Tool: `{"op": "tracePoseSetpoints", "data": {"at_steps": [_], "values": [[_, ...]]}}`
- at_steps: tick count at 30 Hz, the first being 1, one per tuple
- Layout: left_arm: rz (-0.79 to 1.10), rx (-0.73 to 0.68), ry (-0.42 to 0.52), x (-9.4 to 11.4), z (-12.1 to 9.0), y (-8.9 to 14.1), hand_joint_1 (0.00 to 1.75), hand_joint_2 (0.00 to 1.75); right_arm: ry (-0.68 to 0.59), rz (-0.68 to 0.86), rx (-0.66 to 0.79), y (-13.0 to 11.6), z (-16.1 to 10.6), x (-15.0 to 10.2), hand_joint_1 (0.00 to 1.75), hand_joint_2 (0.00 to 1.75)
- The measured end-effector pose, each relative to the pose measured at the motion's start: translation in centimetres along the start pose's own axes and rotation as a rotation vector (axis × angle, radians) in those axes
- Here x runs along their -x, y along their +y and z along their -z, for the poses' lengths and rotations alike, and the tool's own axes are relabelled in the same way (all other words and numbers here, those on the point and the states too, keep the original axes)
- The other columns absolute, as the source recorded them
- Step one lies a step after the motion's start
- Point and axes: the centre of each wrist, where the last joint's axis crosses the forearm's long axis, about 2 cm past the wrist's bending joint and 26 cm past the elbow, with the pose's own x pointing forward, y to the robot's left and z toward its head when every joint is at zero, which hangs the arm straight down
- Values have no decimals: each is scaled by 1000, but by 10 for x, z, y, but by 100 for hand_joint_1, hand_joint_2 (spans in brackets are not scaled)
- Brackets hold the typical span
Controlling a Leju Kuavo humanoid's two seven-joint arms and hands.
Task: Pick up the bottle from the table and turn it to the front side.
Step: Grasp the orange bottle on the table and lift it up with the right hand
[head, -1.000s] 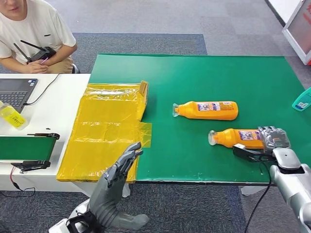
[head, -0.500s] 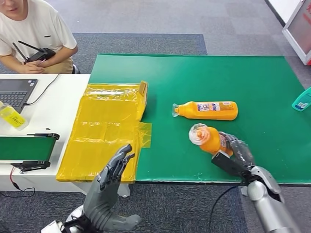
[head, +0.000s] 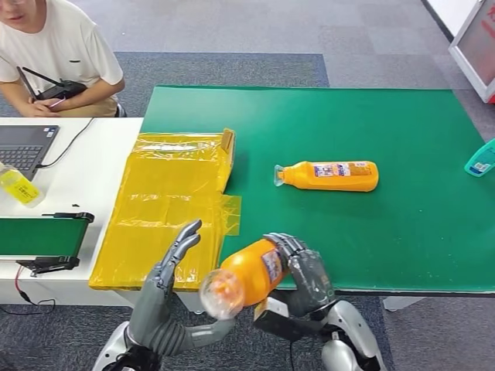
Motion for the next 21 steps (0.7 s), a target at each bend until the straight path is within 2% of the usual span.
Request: {"op": "tracePoseSetpoints", "data": {"at_steps": [5, 21], "values": [[-8, 1, -5, -1, 1, -1, 0, 175, -90, 15, 15, 10, 7, -32, 175, 175], [-115, 71, -34, 1, 11, -11, 0, 175, -197, 18, 89, 7, 15, -62, 175, 175]]}}
